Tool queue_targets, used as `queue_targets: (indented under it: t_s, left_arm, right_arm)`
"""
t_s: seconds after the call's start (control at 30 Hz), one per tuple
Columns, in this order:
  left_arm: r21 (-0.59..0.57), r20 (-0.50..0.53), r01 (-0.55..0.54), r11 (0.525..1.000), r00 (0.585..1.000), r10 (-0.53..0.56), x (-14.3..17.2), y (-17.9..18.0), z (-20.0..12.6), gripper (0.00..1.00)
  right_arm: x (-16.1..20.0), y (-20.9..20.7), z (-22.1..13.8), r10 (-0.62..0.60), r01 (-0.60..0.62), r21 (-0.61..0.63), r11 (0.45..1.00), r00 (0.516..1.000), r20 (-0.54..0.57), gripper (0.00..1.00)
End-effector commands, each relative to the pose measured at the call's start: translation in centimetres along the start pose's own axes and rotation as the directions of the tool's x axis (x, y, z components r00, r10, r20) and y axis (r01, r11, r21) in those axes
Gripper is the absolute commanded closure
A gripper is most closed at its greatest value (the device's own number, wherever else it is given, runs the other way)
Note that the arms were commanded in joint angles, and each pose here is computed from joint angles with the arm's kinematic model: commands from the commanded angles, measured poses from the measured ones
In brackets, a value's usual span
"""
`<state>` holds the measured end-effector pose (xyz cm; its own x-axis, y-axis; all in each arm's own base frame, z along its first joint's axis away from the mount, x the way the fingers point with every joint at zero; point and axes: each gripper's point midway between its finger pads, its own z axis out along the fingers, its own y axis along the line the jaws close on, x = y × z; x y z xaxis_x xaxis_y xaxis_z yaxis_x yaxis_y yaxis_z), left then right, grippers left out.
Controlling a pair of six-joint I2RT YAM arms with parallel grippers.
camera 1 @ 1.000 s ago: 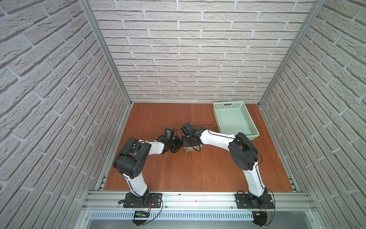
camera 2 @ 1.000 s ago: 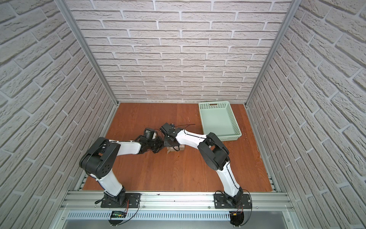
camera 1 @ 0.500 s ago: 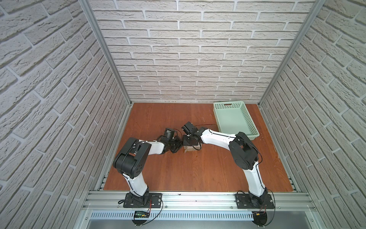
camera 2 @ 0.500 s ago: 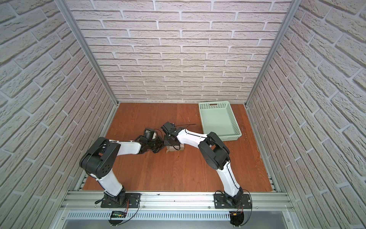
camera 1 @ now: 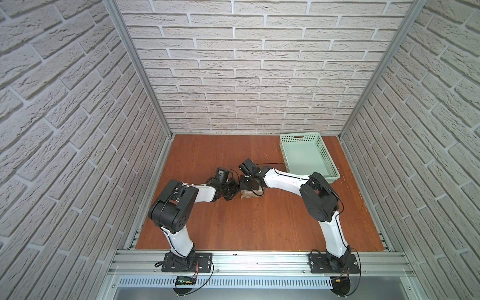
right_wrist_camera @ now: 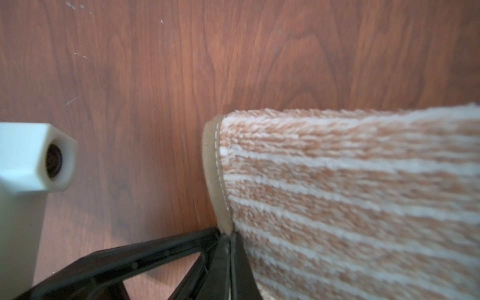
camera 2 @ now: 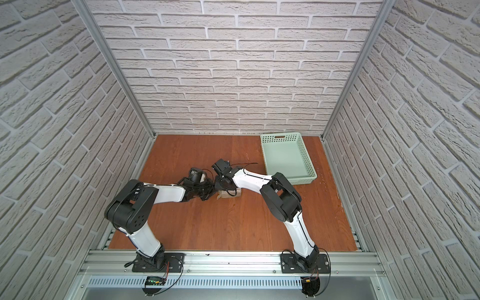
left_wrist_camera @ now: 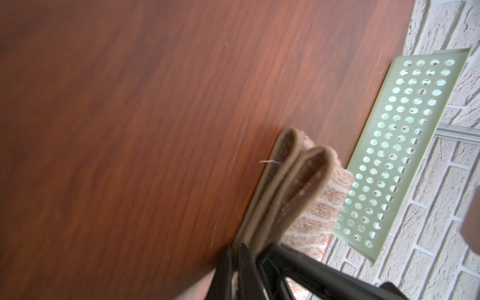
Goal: Fold the square dishcloth
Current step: Fold the cleaning item at the center of the board.
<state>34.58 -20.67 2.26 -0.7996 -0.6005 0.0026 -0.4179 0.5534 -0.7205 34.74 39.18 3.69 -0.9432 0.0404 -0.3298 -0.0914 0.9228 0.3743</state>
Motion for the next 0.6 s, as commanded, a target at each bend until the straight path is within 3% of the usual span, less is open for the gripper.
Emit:
queue_targets:
  t_s: [0.0, 0.33, 0.57]
  left_arm:
    - [-0.044, -0.009, 0.014, 0.999, 1.0, -0.014, 0.6, 1.1, 0.1, 0.9]
    - [-0.068, 0.035, 0.008, 0.998, 0.999, -0.006, -0.3, 0.4, -0.7, 0.87]
    - [-0.072, 0.063, 0.002, 0.997, 0.998, 0.002, -0.9, -0.5, -1.4, 0.86]
  right_arm:
    - [0.8, -0.7, 1.0, 0.011, -0.011, 0.02, 1.0, 1.0, -0.018, 0.94]
    - [-0.7, 0.3, -1.0, -0.034, 0.034, 0.005, 0.999, 0.999, 0.003, 0.78]
    - [-2.7, 1.7, -4.3, -0.06, 0.062, -0.029, 0.998, 0.996, 0.064, 0.75]
